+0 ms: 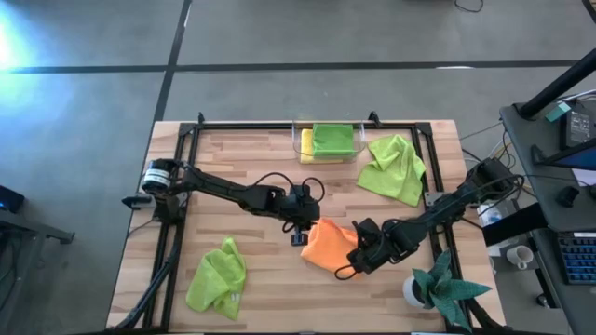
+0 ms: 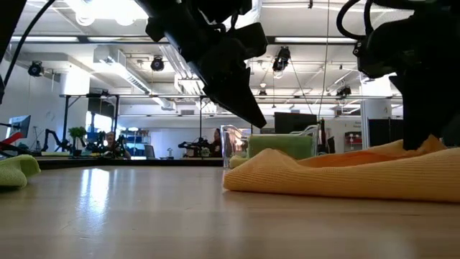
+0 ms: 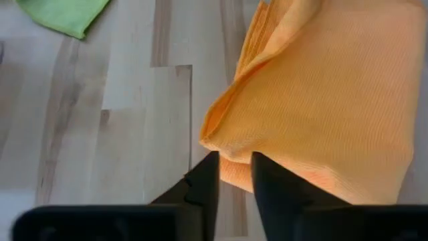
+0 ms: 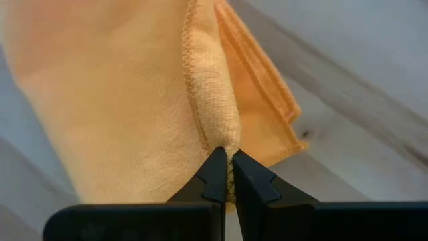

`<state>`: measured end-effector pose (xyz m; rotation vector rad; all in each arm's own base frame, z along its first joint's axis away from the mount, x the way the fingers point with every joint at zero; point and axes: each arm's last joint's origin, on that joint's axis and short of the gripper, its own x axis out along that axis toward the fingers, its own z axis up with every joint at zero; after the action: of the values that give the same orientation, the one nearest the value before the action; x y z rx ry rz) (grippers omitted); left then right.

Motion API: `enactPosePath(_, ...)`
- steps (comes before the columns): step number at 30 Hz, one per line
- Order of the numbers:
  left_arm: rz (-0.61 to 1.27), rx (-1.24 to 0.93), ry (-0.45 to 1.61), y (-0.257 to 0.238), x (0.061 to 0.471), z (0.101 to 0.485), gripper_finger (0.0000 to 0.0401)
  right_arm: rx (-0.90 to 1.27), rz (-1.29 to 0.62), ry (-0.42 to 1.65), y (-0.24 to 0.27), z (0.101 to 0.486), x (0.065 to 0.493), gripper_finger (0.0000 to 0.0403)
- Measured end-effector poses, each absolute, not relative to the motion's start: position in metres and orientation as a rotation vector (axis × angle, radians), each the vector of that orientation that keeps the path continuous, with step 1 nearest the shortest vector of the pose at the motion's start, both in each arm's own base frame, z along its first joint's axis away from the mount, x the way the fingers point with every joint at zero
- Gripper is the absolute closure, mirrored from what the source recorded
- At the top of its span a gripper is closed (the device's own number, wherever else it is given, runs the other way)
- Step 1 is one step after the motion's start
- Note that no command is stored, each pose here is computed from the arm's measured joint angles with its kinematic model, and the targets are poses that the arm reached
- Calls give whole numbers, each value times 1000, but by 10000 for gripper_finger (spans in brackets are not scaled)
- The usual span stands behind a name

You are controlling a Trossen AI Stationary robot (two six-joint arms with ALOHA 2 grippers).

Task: Fold microfiber towels
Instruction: Fold the orange microfiber cloth

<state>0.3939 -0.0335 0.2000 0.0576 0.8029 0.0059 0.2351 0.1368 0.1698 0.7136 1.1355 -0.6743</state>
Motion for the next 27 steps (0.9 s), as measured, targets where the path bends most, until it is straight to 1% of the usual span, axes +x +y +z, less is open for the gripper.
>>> enactPosePath(4, 4, 54, 803, -34, 394, 200, 284, 701, -693, 1121, 133, 168, 235, 390)
enactPosePath(7, -16, 50, 804, -37, 394, 201, 269, 681, -698, 1109, 128, 167, 238, 390)
enactPosePath(12, -42, -5, 800, -45, 394, 202, 267, 652, -697, 1112, 121, 167, 241, 390)
enactPosePath(16, -124, -101, 806, -51, 393, 201, 267, 643, -707, 1117, 117, 166, 242, 390)
enactPosePath(24, -132, -111, 820, -53, 397, 186, 267, 654, -719, 1118, 108, 167, 246, 389)
enactPosePath(27, -133, -111, 804, -54, 402, 180, 267, 682, -724, 1134, 104, 167, 248, 379)
